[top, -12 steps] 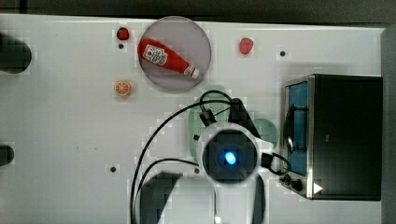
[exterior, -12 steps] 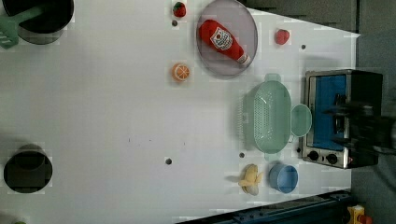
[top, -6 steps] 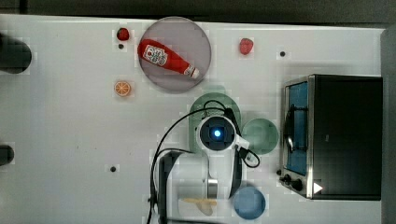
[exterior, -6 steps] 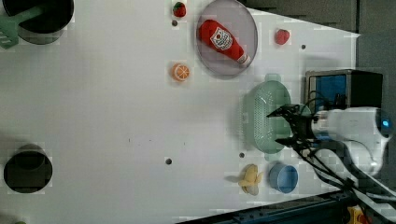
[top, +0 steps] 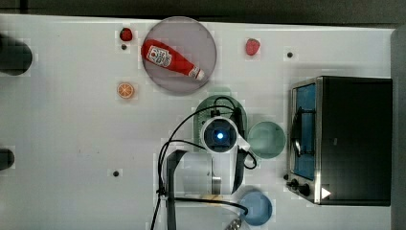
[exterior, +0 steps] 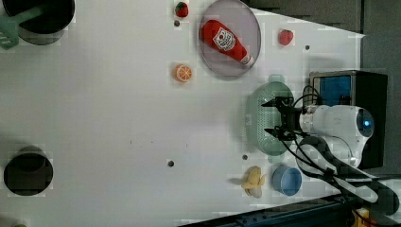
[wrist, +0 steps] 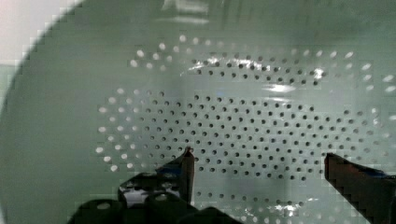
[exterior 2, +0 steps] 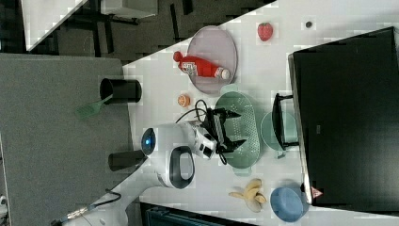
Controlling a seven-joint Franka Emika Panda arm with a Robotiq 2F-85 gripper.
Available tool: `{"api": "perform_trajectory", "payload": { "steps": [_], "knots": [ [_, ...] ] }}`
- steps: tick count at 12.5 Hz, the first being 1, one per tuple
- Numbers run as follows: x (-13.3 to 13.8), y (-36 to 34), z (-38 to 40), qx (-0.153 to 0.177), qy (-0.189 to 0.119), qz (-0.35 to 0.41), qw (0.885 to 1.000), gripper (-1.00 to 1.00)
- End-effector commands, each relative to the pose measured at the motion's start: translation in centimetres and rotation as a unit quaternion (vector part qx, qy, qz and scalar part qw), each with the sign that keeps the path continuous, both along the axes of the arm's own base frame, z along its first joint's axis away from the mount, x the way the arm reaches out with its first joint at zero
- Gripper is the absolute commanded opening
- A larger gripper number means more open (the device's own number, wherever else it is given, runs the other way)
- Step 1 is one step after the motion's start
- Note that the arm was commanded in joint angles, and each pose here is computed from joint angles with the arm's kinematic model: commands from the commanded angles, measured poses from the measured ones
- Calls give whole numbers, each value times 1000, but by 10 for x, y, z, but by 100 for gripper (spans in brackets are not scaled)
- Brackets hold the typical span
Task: Drag strainer right to left.
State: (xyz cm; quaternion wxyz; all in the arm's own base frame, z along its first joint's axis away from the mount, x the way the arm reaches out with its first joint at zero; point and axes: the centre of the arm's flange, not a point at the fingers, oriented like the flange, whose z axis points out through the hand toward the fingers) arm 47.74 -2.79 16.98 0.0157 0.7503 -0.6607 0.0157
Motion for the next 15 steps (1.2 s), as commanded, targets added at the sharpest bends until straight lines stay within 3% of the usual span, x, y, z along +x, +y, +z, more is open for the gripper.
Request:
{"api": "perform_trajectory", "payload": {
  "steps": [1, 7, 15],
  "knots": [
    [1, 29, -10, 8, -1, -13, 1000, 100],
    [0, 70, -11, 23, -1, -55, 998, 100],
    [-10, 148, -11, 44, 3, -48, 998, 100]
  ]
}}
